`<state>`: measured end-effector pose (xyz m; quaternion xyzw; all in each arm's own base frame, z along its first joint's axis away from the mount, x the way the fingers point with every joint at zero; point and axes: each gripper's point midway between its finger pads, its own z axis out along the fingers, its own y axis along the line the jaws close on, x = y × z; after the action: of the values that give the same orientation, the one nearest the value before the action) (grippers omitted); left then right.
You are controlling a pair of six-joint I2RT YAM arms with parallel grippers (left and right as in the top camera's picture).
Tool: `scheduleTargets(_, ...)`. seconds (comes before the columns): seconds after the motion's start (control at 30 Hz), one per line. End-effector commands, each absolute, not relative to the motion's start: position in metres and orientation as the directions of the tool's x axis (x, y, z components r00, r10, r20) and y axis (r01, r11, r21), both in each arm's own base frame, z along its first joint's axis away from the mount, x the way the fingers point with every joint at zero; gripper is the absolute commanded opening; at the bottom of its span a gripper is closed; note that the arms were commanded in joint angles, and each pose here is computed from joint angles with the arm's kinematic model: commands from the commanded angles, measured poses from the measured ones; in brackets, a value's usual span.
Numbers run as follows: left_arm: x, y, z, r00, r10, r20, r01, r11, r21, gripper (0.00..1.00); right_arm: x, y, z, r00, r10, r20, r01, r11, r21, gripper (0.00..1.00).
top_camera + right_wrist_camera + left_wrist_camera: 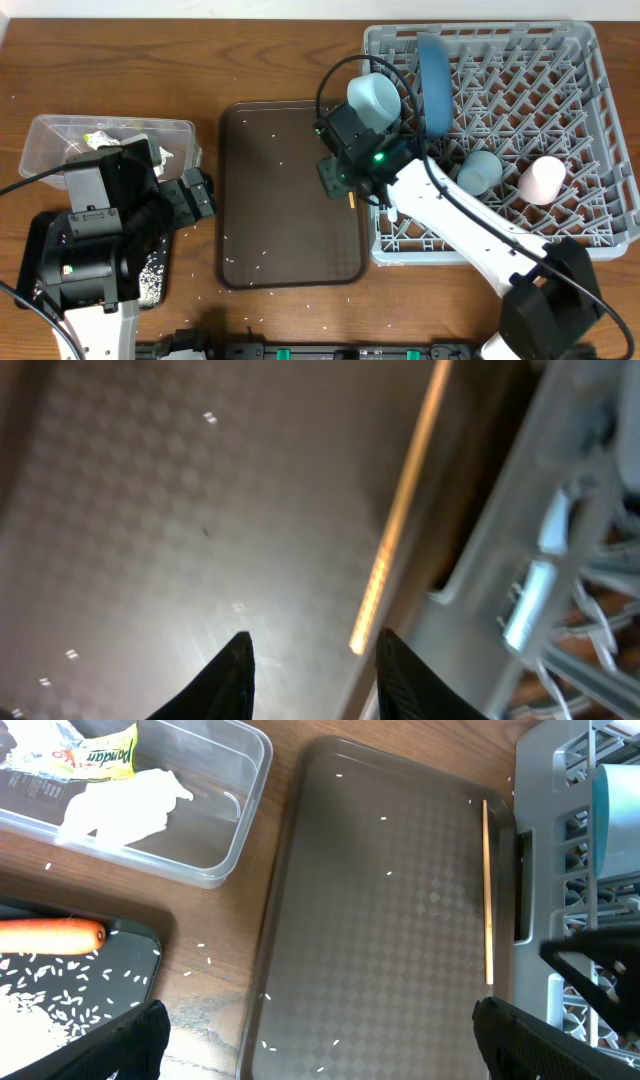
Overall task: Sort waste into correct bins and load items into the dishwasher rack
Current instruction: 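Place the white spoon upright in the rack's left edge slots, then move the right gripper back to the tray and grasp the chopstick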
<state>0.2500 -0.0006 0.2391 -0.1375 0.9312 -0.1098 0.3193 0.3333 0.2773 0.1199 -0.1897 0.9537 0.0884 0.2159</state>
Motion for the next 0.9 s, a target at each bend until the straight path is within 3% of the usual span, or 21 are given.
scheduleTargets(0.0, 0.251, -0.002, 0.247, -0.75, -0.321, -0.578, -0.174, 0.939, -0.296, 0.98, 0.349, 0.284, 0.099, -0.847, -0.293, -0.444, -0.36, 0.93, 0.073, 0.34)
scheduleTargets(0.23, 0.251, -0.002, 0.247, -0.75, -0.321, -0.578, -0.174, 0.939, -0.296, 0.98, 0.374, 0.278, 0.052, -0.864, -0.276, -0.421, -0.322, 0.946, 0.041, 0.4)
scheduleTargets(0.37, 0.251, -0.002, 0.247, -0.75, -0.321, -0.578, -0.174, 0.939, -0.296, 0.98, 0.385, 0.262, 0.043, -0.848, -0.289, -0.444, -0.278, 0.956, -0.09, 0.43)
scheduleTargets(0.63, 0.251, -0.002, 0.247, -0.75, -0.321, -0.578, -0.174, 0.939, -0.296, 0.98, 0.386, 0.262, 0.021, -0.861, -0.292, -0.418, -0.277, 0.956, -0.097, 0.34)
scheduleTargets(0.87, 0.251, -0.002, 0.247, -0.75, -0.321, -0.578, -0.174, 0.939, -0.296, 0.98, 0.388, 0.263, 0.006, -0.865, -0.294, -0.406, -0.278, 0.955, -0.1, 0.34)
